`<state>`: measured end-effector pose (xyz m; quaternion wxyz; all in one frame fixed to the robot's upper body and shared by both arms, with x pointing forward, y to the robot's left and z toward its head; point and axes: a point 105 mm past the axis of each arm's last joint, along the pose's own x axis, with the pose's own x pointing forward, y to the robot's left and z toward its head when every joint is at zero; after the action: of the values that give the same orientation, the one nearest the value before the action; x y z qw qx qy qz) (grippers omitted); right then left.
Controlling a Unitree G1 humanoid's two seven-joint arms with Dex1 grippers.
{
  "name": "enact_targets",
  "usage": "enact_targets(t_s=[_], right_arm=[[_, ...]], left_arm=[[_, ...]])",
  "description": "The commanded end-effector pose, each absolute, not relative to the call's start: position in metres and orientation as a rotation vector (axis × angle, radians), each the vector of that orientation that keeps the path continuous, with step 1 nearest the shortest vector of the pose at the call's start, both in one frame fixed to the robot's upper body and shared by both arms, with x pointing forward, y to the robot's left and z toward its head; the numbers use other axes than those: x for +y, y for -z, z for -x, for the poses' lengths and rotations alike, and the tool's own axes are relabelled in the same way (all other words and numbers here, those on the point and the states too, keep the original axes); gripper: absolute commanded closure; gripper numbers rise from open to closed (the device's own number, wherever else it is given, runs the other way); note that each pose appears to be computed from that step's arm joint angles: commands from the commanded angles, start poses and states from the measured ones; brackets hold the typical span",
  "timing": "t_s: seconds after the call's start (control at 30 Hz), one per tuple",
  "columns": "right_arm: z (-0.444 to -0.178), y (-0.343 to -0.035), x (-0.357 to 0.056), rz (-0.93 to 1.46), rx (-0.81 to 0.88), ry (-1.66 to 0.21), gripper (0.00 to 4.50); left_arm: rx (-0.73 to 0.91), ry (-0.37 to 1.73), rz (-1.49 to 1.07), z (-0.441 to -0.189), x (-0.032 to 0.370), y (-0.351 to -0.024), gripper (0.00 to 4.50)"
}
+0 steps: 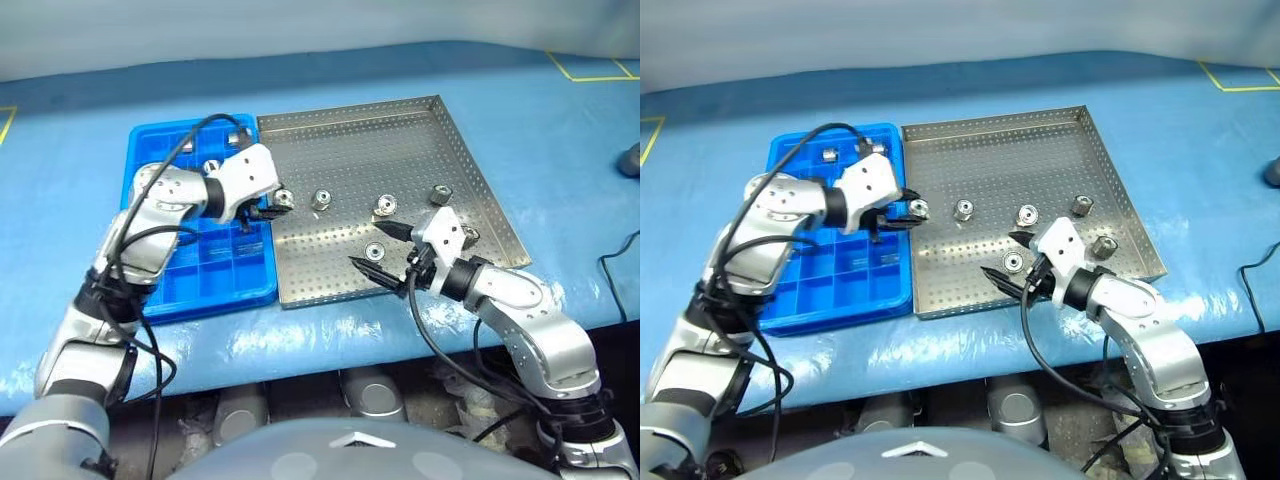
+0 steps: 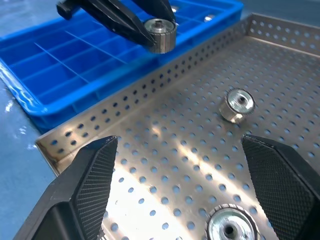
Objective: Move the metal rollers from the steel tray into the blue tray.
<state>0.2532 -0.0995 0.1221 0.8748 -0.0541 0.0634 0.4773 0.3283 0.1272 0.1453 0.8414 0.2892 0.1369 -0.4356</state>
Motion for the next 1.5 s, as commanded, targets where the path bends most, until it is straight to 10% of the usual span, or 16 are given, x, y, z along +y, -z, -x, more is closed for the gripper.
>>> enact_targets(t_s=[0.03,0.83,1.07,1.5], right_arm=[[-0.240,-0.151,-0.078,0.056,0.004,-1.152,0.31],[-0.252,-0.153,-0.081,0.083,0.006,-1.106,0.31],[-0.257,-0.155,-0.084,0.091,-0.007,-1.067,0.31],[-0.266,-0.130,-0.111,0.184,0.112,-0.883,0.31]], left_arm=[[0.255,0.741,-0.578,-0.323,0.155,-0.162,2.81],[0.356,0.147,-0.421,-0.324,0.244,-0.125,2.81],[0.328,0.117,-0.423,-0.323,0.253,-0.134,0.51],[0.169,0.889,-0.290,-0.343,0.065,-0.145,0.02]])
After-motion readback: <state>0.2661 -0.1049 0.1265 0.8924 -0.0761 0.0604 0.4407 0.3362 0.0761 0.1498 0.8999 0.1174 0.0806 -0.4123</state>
